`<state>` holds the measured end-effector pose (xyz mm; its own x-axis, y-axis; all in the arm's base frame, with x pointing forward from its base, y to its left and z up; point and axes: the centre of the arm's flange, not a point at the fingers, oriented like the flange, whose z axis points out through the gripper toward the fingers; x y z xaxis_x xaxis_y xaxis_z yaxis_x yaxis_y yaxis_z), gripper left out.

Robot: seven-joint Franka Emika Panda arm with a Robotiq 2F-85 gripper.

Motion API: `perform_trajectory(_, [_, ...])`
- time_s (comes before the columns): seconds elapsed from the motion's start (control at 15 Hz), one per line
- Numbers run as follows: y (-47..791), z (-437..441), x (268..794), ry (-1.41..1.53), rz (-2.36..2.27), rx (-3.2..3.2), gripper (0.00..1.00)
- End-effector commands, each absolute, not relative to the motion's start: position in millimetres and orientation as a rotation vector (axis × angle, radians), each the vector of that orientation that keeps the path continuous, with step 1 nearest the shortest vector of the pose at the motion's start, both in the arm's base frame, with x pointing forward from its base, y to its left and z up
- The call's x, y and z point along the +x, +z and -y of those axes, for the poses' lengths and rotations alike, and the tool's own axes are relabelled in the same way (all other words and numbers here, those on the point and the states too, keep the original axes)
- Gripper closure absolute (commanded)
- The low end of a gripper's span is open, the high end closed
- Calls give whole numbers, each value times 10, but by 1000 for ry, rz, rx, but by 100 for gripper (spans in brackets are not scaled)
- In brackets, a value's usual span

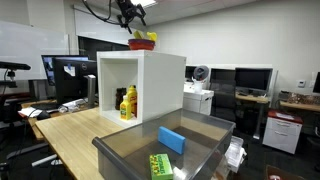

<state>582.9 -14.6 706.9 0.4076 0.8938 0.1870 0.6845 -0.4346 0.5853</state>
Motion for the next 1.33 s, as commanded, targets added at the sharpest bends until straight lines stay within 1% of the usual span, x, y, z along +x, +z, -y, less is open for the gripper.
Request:
perform_trajectory(0.0, [7220,188,5811,658,-1331,2265,0])
perform_trajectory(0.53, [7480,438,5722,672,-1252,2282,0])
perform_trajectory(1.27, [7690,1206,5580,637,-1072,2374,0])
